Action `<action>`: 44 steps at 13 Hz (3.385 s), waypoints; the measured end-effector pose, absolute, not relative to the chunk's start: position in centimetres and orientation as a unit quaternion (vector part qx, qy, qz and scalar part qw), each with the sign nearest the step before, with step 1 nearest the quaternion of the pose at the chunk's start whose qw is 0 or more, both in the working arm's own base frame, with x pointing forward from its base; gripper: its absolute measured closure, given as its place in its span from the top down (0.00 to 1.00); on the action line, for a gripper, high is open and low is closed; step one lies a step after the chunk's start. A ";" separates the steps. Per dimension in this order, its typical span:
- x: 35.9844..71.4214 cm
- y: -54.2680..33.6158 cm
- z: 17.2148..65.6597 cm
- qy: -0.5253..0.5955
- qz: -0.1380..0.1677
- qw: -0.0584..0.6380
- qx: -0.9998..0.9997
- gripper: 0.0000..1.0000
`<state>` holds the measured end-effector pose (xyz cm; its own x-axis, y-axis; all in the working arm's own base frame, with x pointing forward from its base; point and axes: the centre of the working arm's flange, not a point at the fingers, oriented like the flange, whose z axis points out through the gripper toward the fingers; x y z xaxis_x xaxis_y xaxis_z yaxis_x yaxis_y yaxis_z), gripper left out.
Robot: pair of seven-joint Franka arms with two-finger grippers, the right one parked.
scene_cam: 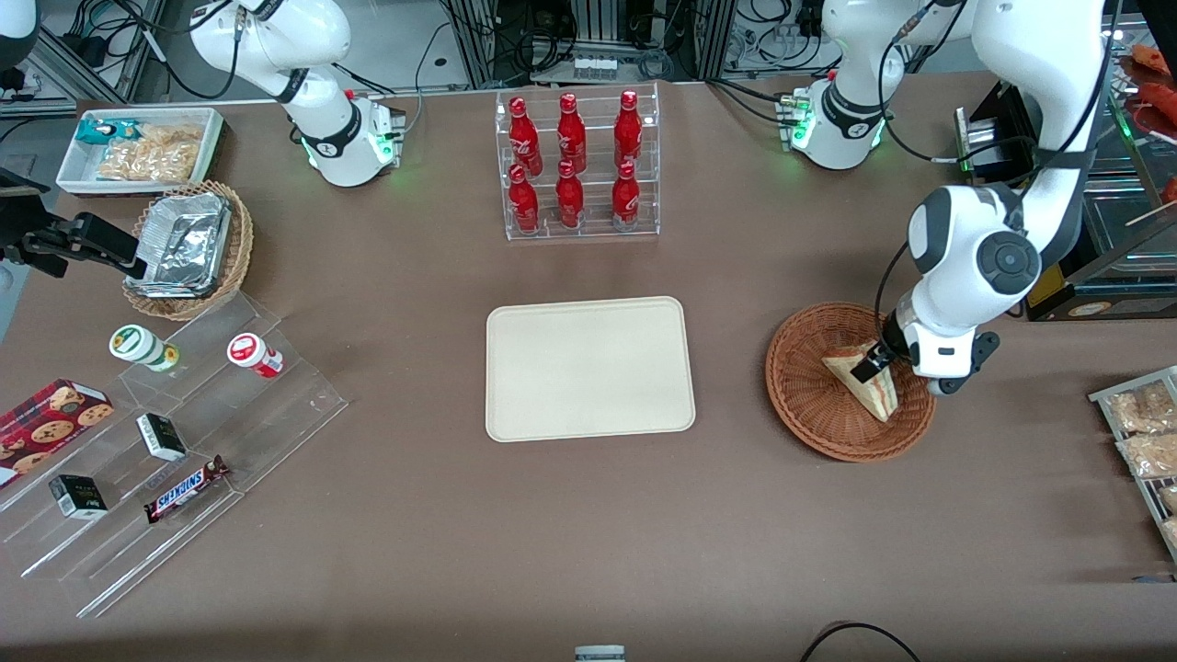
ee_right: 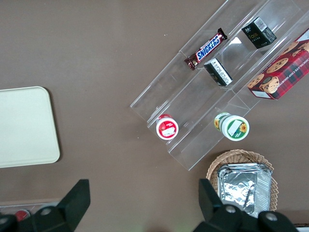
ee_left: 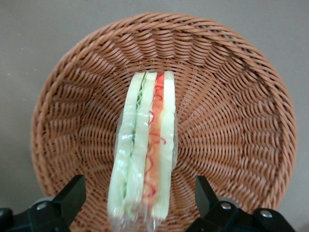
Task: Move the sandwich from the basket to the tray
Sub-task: 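Close the left gripper on the sandwich and lift it, then carry the sandwich with the left gripper over the cream tray, then lower the sandwich onto the tray and open the left gripper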
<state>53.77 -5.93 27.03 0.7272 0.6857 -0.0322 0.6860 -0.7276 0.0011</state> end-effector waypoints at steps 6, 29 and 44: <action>53.9 -6.0 25.2 0.380 -0.022 0.004 0.925 0.76; 54.1 -41.0 32.8 0.066 -0.093 0.005 0.993 0.15; 50.3 -51.9 23.9 0.109 -0.052 0.024 0.992 0.27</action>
<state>50.28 -51.95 23.88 0.9708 0.2138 -0.1090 0.2189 -0.9750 0.0370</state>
